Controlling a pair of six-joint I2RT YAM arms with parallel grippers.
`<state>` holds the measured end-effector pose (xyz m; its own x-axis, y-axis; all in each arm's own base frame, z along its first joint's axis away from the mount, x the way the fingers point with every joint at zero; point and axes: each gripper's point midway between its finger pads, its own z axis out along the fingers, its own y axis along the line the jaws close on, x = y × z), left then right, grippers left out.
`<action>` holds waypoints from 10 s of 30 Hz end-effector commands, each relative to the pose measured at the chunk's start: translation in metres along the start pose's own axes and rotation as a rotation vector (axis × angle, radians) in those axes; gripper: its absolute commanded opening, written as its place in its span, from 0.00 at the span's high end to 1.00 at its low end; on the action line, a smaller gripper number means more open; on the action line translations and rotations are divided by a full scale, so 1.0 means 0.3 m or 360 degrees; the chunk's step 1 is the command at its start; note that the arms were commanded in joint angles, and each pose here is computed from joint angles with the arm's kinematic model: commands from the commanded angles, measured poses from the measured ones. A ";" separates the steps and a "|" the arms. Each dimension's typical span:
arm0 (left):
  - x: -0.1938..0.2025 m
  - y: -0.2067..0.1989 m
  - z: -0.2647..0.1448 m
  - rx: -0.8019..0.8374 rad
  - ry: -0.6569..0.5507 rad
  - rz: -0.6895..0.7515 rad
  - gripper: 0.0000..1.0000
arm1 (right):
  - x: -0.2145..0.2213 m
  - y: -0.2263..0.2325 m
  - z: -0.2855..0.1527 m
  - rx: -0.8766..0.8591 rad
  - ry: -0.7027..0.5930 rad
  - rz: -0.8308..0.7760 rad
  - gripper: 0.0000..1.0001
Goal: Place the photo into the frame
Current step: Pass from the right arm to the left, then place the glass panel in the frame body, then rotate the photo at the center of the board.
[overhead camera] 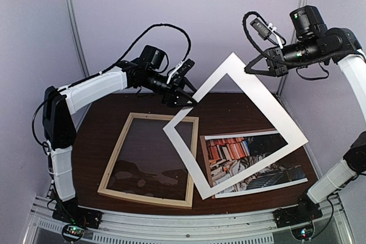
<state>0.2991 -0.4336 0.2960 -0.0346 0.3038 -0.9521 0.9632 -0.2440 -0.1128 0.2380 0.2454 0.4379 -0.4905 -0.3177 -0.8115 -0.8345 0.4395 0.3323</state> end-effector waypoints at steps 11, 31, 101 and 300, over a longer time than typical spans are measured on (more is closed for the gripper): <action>-0.001 -0.054 -0.011 0.0092 0.0001 -0.0024 0.77 | -0.001 -0.046 -0.004 0.0103 0.0002 0.0014 1.00; -0.016 -0.086 -0.078 -0.0076 0.0032 -0.0492 1.00 | 0.031 -0.274 0.034 0.0318 -0.0003 0.0295 0.57; 0.882 0.027 -0.710 -0.1563 0.0379 -0.2088 1.00 | 0.418 -0.667 0.231 0.0734 0.0293 0.0687 0.07; 0.742 0.051 0.518 -0.0810 0.0808 -0.0979 0.22 | 1.377 -1.002 -0.048 0.1302 0.0022 0.2180 0.36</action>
<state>0.2580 -0.5132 0.0448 -0.5529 0.6423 -0.5308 0.8327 0.4494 -0.3235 0.2763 -0.0535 0.0258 -0.6810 0.6995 -0.2166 0.6170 0.7074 0.3448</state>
